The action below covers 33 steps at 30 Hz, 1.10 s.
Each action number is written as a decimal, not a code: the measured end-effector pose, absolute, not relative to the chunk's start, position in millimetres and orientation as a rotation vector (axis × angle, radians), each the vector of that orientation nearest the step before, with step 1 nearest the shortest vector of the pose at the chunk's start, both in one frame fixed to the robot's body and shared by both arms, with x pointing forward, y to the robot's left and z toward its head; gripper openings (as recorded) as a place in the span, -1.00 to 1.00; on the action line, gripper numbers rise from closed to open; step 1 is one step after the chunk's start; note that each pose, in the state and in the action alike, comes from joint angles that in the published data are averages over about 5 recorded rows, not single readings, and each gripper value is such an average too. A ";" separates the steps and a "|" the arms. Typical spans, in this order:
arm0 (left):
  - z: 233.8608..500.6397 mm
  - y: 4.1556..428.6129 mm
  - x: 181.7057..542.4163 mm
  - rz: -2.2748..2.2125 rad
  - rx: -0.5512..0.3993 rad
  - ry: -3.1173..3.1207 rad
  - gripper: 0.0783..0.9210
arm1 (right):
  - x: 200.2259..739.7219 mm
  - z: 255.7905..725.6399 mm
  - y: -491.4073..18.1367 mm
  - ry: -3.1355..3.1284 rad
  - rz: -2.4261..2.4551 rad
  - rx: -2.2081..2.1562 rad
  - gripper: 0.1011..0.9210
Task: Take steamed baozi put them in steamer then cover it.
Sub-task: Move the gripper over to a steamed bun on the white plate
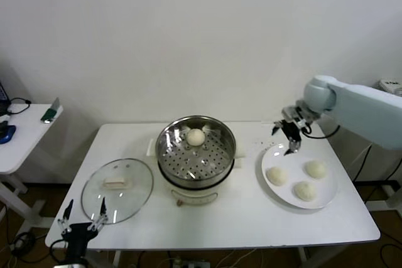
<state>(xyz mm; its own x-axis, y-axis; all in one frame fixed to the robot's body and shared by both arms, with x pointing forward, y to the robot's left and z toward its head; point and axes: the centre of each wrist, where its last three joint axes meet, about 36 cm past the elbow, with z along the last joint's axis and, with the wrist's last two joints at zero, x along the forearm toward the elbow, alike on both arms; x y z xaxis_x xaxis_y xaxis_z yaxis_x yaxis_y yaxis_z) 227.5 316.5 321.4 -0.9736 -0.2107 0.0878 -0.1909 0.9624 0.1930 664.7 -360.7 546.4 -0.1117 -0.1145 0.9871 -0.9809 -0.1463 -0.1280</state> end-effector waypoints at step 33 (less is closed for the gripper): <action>325.4 315.4 215.6 -0.303 0.309 -2.973 0.77 | 676.9 447.5 -355.0 -1.314 1.168 1.295 0.64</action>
<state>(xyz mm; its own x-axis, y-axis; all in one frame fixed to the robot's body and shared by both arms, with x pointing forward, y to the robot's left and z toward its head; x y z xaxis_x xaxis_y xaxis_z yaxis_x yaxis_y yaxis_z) 215.6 315.4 325.4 -0.9697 -0.2160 0.1144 -0.1885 0.9587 0.2129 676.9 -355.0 447.5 -0.0208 -0.1243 0.9920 -0.9998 -0.0048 -0.0216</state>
